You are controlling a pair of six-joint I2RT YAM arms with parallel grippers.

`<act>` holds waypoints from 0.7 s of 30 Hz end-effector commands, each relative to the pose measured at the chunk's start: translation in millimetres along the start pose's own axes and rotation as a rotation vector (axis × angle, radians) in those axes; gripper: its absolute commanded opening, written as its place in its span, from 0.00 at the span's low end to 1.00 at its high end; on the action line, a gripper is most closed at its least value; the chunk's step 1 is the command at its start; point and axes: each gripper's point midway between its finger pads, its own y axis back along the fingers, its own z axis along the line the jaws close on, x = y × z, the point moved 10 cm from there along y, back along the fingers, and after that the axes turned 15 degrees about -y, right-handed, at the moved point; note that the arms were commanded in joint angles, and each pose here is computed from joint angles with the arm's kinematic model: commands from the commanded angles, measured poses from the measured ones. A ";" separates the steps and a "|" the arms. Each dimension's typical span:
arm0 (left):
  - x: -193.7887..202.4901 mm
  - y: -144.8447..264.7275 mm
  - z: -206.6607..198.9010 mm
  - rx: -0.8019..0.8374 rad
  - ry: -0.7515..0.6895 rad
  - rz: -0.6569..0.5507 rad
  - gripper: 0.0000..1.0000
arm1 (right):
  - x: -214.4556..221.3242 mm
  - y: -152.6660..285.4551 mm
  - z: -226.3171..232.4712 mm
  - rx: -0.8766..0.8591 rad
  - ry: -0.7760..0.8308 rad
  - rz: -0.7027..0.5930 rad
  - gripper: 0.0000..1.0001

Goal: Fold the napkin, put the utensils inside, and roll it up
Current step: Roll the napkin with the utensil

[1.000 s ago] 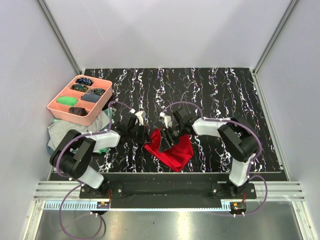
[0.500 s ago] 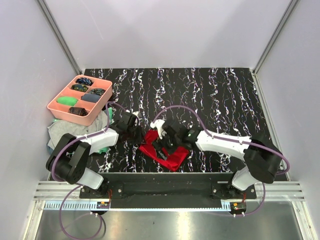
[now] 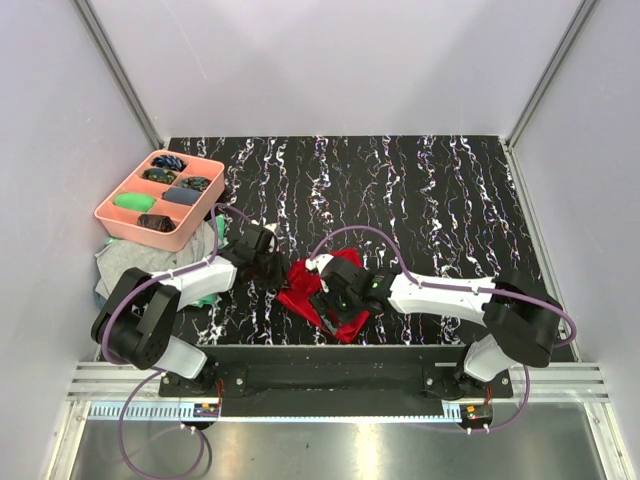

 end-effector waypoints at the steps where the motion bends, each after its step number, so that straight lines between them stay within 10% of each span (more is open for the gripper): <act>1: -6.0 7.6 0.7 -0.029 -0.013 -0.023 0.00 | 9.2 -5.2 -2.5 0.033 -0.046 0.042 0.73; 14: -6.2 6.4 0.1 -0.018 -0.019 -0.015 0.00 | 11.9 5.4 7.3 -0.007 -0.157 0.141 0.40; 21: -7.3 5.9 0.0 -0.017 -0.023 -0.013 0.00 | 15.6 5.1 -14.3 -0.010 -0.317 0.209 0.38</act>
